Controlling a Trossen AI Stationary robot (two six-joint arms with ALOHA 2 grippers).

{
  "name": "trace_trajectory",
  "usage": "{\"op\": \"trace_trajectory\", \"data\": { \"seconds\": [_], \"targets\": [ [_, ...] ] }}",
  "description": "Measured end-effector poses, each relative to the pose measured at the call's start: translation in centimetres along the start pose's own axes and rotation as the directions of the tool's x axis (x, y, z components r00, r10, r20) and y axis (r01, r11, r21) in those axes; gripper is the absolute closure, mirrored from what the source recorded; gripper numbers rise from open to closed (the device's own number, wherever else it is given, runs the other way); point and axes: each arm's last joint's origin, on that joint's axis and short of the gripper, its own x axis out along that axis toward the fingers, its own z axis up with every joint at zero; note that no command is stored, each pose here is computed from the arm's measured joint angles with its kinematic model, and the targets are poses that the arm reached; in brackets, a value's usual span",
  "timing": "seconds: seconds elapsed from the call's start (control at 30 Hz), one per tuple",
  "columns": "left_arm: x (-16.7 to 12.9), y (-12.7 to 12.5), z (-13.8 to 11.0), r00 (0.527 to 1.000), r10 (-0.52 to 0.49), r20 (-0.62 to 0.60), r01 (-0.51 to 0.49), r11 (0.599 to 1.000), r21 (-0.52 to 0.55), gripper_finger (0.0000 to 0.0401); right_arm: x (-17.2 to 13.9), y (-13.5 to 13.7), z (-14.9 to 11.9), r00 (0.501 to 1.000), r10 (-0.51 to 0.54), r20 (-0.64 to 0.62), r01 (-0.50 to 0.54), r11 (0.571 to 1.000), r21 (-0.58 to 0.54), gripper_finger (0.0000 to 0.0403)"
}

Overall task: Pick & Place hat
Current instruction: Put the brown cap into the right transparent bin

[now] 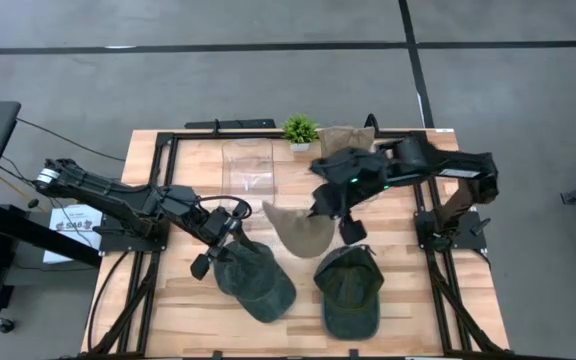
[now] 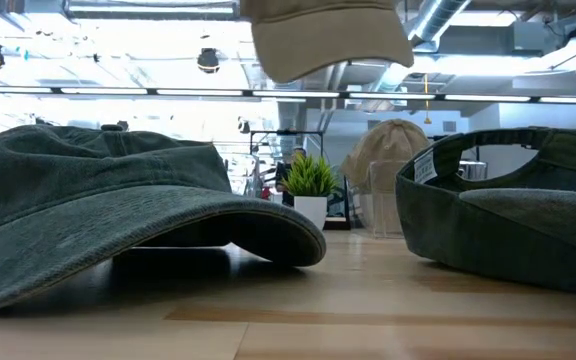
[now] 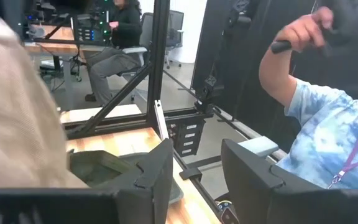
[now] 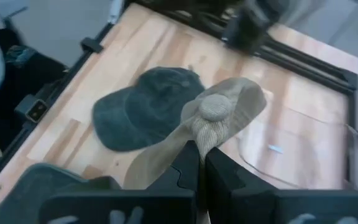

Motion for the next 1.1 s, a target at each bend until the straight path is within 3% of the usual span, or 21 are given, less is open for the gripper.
{"op": "trace_trajectory", "data": {
  "seconds": [0.13,0.63,1.1],
  "targets": [
    [-0.2,-0.1,0.2,1.000,0.000,0.009,0.000,1.000,0.006,0.0268,-2.6,0.2,-0.4,0.997,-0.073,0.013,0.072,0.997,0.017,0.0403],
    [-0.3,-0.1,0.1,1.000,0.001,0.000,-0.001,1.000,0.004,0.0268,-11.3,3.6,-3.0,0.978,-0.203,0.057,0.195,0.974,0.113,0.0403],
    [-0.3,0.0,-0.3,1.000,0.009,-0.015,-0.009,1.000,0.000,0.0268,-13.7,7.6,-4.0,0.949,-0.314,0.029,0.308,0.943,0.124,0.0403]
  ]
}}
